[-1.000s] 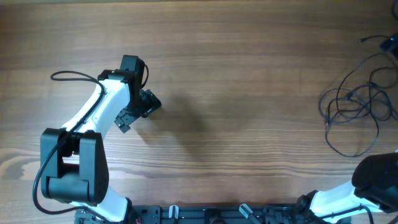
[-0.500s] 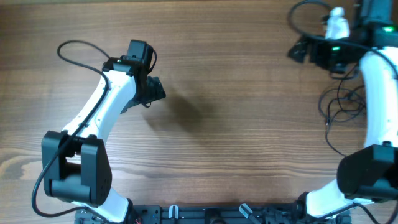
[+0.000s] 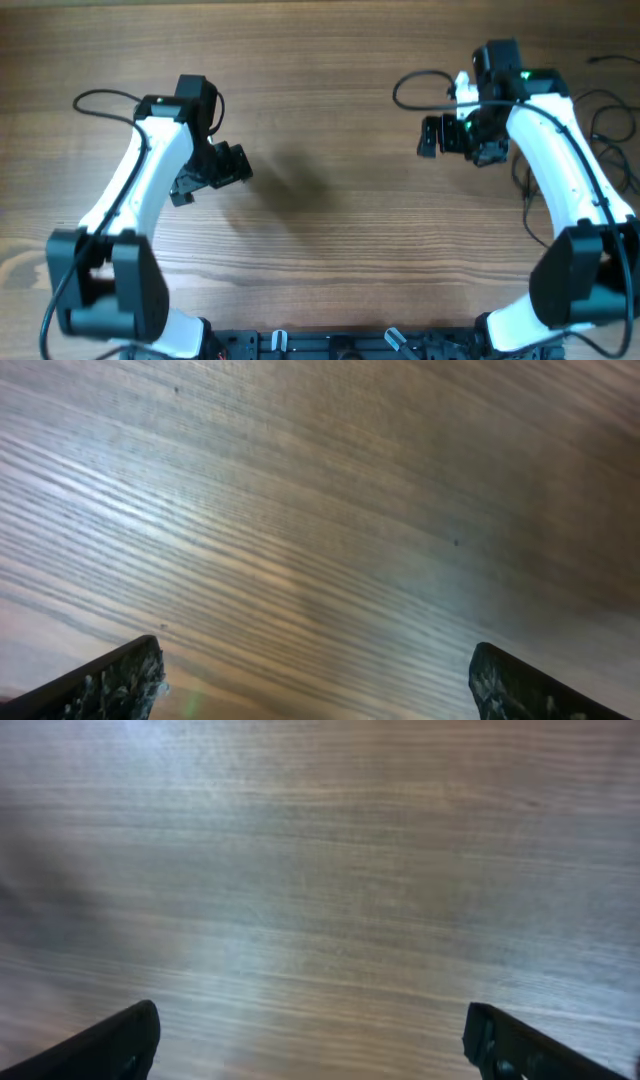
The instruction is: Untangle cables
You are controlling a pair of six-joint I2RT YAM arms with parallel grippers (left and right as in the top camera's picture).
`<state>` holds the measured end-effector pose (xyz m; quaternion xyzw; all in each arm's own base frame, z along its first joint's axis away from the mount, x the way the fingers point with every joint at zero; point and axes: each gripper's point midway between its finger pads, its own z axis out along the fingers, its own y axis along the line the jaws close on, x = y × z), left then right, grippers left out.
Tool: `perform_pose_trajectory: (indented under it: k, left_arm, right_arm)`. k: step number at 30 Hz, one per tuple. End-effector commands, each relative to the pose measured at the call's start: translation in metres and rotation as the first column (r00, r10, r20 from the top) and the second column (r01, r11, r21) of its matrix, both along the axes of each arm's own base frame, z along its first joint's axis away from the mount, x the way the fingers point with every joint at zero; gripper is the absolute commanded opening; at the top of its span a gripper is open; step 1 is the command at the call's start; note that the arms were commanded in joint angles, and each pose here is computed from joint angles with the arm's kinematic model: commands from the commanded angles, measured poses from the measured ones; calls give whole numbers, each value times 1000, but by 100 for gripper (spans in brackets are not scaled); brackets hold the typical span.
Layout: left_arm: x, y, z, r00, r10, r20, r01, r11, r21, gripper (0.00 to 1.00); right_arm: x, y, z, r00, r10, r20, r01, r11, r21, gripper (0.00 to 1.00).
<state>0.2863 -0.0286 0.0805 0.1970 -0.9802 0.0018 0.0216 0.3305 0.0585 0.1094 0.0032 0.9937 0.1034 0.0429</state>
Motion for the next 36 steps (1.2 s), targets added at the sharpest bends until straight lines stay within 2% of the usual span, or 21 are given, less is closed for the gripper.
perform_pose_trajectory:
  k: [1,3,6,9,10,16,22,31,36]
  left_arm:
    - [-8,-2,17,991,-17,134,22,999,-31,100]
    - [-9,-2,22,976,-17,215,25,999,-36,100]
    - [-14,-3,40,912,-16,410,39,998,-48,100]
    - [-27,-4,64,810,-8,587,54,997,-60,100]
    - [-36,-1,77,758,-5,652,53,997,-53,100]
    - [-56,2,117,628,8,778,61,996,-60,100]
    - [-59,2,120,615,9,788,62,996,-61,100]
    - [-59,2,120,615,9,788,62,996,-61,100]
    - [-59,2,120,615,10,788,62,996,-61,100]
  right_arm:
    - [-17,-4,18,992,-25,120,25,1000,-2,99]
    - [-24,-5,24,981,-25,190,25,1000,5,100]
    - [-36,-6,47,928,-27,372,20,1000,21,100]
    - [-50,-8,72,857,-39,514,26,999,33,100]
    - [-59,-9,83,828,-40,560,22,999,37,100]
    - [-68,-10,103,783,-43,620,19,999,45,100]
    - [-63,-9,89,816,-40,577,21,999,40,100]
    - [-53,-8,43,903,-34,428,27,999,23,100]
    - [-55,-8,56,880,-34,473,24,999,27,100]
